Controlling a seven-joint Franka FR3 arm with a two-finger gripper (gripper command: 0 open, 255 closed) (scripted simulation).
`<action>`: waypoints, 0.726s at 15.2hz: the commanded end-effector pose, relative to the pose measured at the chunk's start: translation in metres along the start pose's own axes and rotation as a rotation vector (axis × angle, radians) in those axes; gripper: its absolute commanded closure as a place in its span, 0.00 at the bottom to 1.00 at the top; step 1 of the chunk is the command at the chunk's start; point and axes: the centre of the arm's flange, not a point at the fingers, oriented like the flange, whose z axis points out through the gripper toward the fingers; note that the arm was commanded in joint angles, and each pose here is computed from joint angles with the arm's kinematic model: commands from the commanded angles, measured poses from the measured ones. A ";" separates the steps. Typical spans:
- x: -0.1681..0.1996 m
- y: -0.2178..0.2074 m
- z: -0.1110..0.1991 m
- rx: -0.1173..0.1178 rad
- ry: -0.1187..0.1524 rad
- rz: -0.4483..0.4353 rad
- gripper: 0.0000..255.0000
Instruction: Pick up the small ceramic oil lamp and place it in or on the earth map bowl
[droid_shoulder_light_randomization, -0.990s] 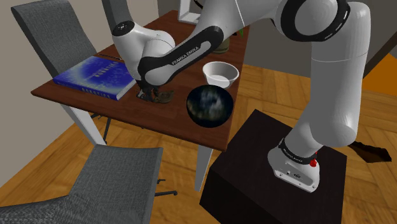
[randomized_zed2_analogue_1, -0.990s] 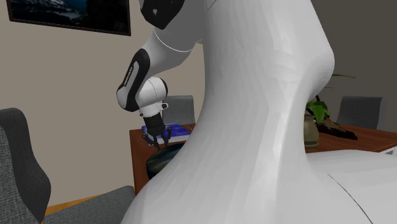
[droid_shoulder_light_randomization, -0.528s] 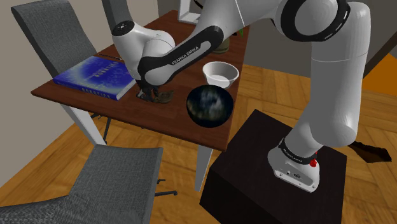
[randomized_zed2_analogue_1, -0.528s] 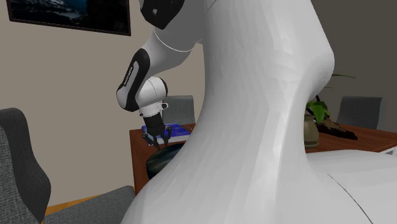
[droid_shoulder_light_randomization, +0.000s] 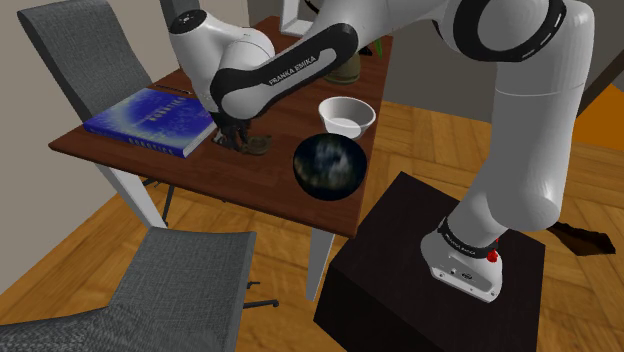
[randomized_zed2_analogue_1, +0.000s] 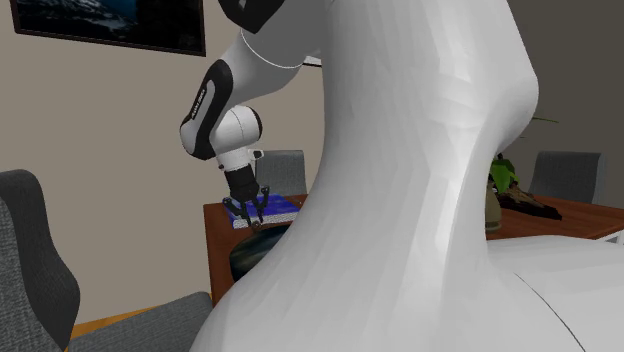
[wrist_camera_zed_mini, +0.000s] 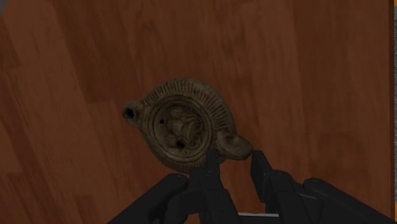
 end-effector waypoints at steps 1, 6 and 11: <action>0.001 0.004 -0.010 0.000 0.000 0.000 1.00; 0.003 0.011 -0.035 0.000 0.000 0.000 1.00; 0.004 0.018 -0.060 0.000 0.000 0.000 1.00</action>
